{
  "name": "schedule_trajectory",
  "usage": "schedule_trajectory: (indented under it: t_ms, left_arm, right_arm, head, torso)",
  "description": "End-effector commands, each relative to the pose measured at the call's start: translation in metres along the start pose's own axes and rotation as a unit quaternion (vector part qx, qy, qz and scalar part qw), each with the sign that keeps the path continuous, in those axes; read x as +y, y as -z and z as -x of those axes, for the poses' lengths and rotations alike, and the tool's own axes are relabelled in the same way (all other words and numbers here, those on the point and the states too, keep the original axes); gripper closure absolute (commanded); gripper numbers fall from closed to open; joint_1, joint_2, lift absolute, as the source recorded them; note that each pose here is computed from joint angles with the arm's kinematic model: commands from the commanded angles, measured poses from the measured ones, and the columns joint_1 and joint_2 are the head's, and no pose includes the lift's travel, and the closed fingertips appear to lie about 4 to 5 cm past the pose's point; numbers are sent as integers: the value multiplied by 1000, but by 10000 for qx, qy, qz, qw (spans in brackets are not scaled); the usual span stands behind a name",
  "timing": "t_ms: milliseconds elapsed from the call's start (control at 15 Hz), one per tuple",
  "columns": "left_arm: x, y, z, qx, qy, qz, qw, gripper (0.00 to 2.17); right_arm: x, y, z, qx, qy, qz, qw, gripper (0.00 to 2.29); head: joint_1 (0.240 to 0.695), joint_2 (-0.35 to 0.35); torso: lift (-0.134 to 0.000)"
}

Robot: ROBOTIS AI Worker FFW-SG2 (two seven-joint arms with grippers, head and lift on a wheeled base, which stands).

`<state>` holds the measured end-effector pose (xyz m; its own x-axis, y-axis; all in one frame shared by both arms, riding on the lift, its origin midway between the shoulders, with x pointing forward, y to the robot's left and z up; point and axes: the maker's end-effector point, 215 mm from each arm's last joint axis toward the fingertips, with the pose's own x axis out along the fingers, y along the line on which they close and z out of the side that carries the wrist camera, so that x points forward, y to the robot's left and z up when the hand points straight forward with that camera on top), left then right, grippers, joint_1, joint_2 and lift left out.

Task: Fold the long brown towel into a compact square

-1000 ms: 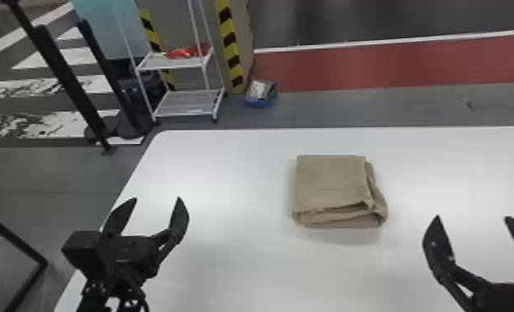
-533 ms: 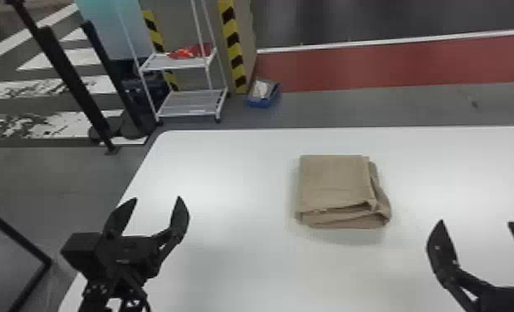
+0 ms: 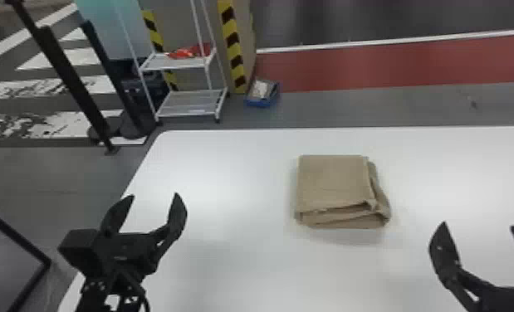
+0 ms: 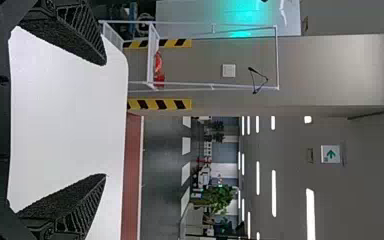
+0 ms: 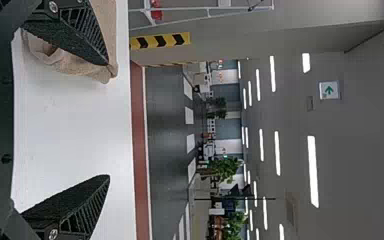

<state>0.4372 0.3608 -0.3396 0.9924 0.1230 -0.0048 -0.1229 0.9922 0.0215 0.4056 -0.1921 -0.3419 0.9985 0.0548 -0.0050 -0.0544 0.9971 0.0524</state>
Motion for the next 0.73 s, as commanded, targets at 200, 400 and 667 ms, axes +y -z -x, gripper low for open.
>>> schedule_trajectory:
  t_ms: [200,400,667]
  left_arm:
    - [2,3,-3,33,5,-58,10000,80]
    - [3,3,-4,35,-17,-55,10000,80]
    - [2,5,-7,60,-10,-53,10000,80]
  right_arm:
    - [0,3,3,65,21,-15,10000,80]
    - [1,3,2,73,14,-18,10000,80]
    - [-1,5,2,89,62,-22,9999,80]
  head:
    - [695,225]
    - [695,226]
    - [695,229]
  torso:
    - [-123]
    - [-123]
    - [-123]
